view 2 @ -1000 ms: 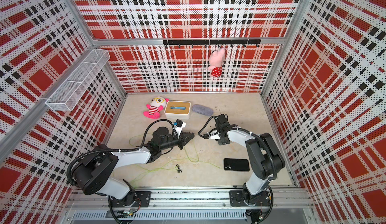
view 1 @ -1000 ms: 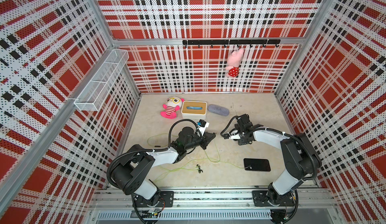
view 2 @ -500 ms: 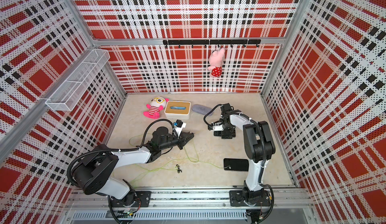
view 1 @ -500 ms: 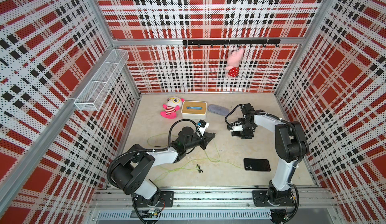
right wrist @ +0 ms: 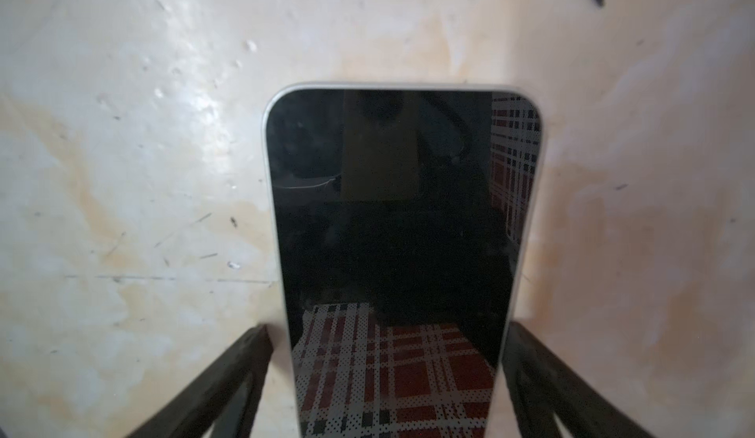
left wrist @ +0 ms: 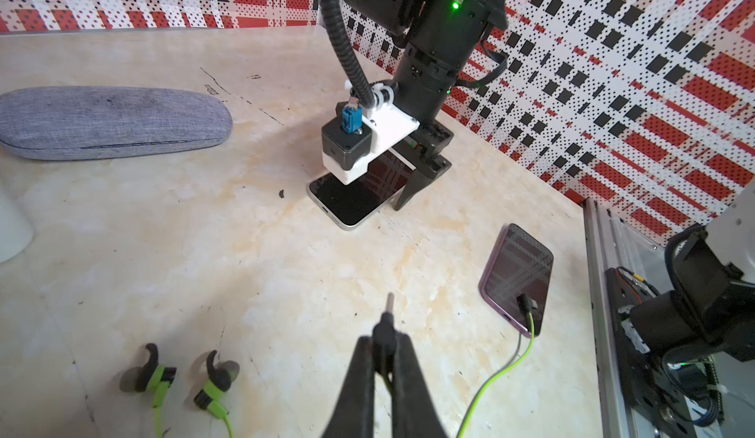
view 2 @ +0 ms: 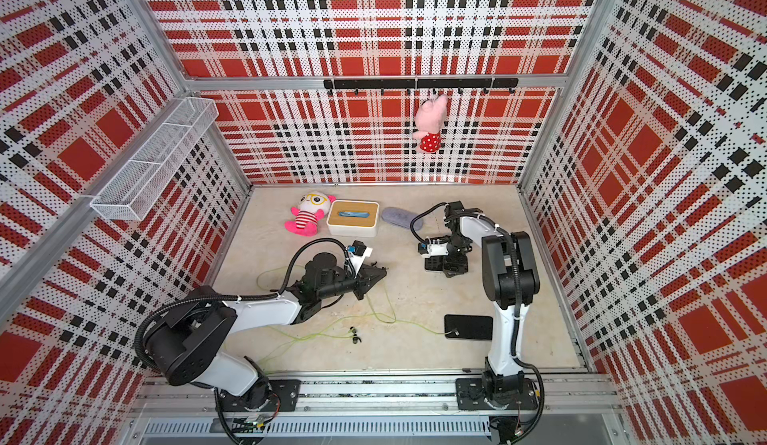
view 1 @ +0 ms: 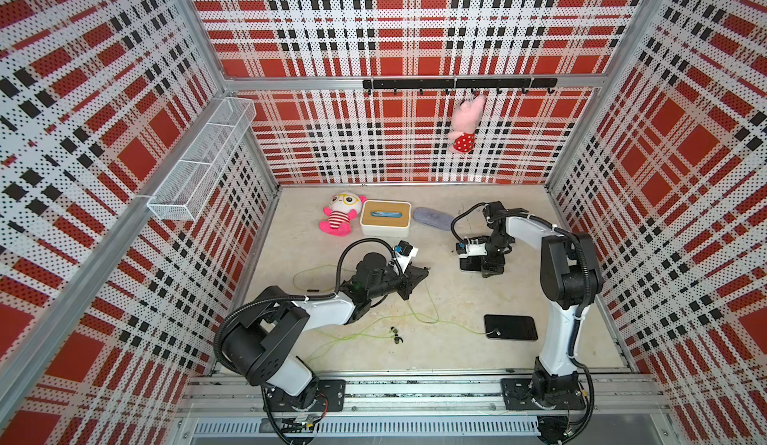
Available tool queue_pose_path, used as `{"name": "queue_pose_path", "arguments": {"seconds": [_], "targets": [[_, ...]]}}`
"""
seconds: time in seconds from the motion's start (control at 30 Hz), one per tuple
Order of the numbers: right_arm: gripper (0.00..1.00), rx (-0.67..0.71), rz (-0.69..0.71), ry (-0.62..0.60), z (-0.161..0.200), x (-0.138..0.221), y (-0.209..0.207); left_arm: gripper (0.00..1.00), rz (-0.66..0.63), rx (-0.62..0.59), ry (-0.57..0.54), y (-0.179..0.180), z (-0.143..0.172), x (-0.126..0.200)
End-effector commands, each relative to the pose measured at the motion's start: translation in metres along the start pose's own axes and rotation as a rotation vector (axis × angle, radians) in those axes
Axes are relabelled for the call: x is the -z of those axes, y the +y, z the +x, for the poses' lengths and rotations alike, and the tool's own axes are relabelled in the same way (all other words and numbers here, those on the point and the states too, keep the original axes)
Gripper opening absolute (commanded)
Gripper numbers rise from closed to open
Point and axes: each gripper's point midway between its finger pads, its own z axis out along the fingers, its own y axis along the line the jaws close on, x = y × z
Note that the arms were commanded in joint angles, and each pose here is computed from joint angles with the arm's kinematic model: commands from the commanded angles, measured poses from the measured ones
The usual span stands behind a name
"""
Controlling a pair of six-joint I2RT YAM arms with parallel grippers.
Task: Plug wired earphones into phones
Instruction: Pick up the phone at the center of the board.
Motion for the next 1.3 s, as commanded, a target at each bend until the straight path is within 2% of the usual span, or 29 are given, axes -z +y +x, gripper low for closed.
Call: {"name": "queue_pose_path", "arguments": {"seconds": [0.0,0.1,0.27,0.47,0.57,0.7,0.83,1.07,1.13,1.27], "targets": [[0.86,-0.001,-0.207,0.136,0.036,-0.054,0.044,0.0,-0.004,-0.021,0.025,0.0,0.004,-0.004],[0.83,-0.001,-0.195,0.129,0.034,-0.057,0.039,0.0,-0.024,-0.044,0.055,0.0,0.009,-0.008],[0.7,0.011,-0.199,0.125,0.032,-0.058,0.042,0.0,-0.023,-0.069,0.072,-0.005,0.013,-0.012],[0.53,0.005,-0.08,0.009,0.01,-0.027,0.03,0.0,0.0,-0.054,0.055,-0.01,0.005,-0.009],[0.49,0.0,0.016,-0.059,-0.002,0.0,0.022,0.0,0.04,-0.031,0.016,-0.021,-0.009,-0.006],[0.48,-0.002,0.179,-0.163,-0.017,0.036,0.018,0.0,0.142,0.062,-0.108,-0.039,-0.042,0.006],[0.48,0.0,0.347,-0.276,-0.032,0.077,0.019,0.0,0.184,0.083,-0.148,-0.051,-0.068,0.007],[0.46,0.04,0.801,-0.539,-0.057,0.183,0.033,0.0,0.231,0.085,-0.191,-0.068,-0.101,0.009],[0.46,0.058,0.882,-0.56,-0.059,0.203,0.042,0.0,0.219,0.086,-0.182,-0.068,-0.106,0.006],[0.46,0.124,1.004,-0.504,-0.061,0.218,0.056,0.0,0.201,0.072,-0.162,-0.073,-0.115,0.001]]}}
